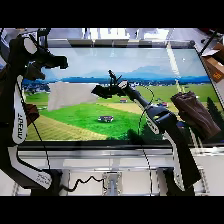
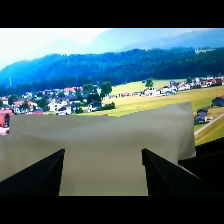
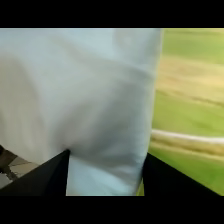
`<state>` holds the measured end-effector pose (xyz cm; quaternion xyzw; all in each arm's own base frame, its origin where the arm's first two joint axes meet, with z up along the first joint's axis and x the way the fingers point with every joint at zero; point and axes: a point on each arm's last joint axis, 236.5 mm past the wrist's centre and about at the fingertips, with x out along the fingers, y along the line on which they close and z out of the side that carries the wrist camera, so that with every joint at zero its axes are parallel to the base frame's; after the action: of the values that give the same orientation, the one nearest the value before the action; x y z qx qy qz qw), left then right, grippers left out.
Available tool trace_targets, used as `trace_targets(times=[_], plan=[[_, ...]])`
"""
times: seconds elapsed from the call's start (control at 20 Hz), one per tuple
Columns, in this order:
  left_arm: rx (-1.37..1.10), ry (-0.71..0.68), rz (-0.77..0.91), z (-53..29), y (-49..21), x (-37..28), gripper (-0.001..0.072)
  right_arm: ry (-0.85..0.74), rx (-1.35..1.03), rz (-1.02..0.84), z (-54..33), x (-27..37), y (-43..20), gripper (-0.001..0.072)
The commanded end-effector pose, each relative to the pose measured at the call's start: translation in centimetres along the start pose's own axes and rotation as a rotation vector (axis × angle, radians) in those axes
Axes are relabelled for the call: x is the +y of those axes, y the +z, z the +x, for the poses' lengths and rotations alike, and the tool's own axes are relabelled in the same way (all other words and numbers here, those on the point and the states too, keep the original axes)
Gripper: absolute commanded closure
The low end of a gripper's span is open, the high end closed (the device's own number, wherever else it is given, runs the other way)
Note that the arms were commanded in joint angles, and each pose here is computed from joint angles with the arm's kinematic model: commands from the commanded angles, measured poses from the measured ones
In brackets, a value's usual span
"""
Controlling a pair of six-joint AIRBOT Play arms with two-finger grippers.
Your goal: Fold the shirts.
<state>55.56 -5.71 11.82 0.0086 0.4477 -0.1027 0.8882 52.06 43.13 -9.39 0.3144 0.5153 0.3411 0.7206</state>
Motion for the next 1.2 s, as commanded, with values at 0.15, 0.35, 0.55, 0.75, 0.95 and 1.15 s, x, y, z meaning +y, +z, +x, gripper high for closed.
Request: trace_targets(times=[0.15,0.35,0.55,0.75,0.95,1.15], plan=[[0.000,0.000,0.000,0.0,0.0,0.0,0.0147,0.023,-0.044,-0.014,1.6,1.6,-0.3,0.0553],[0.000,0.000,0.000,0.0,0.0,0.0,0.0147,0.069,-0.116,-0.151,0.3,4.1,2.3,0.0679],[0.000,0.000,0.000,0.0,0.0,0.0,0.0147,0.054,-0.286,-0.192,-5.2,6.0,8.7,0.0680],[-0.001,0.000,0.000,0.0,0.0,0.0,0.0147,-0.032,-0.355,-0.318,-12.9,6.1,13.2,0.0680],[0.000,0.000,-0.004,0.0,0.0,0.0,0.0147,-0.140,-0.399,-0.320,-21.2,3.9,16.6,0.0680],[0.000,0.000,-0.011,0.0,0.0,0.0,0.0148,-0.337,-0.393,-0.252,-30.1,-1.4,17.9,0.0680]])
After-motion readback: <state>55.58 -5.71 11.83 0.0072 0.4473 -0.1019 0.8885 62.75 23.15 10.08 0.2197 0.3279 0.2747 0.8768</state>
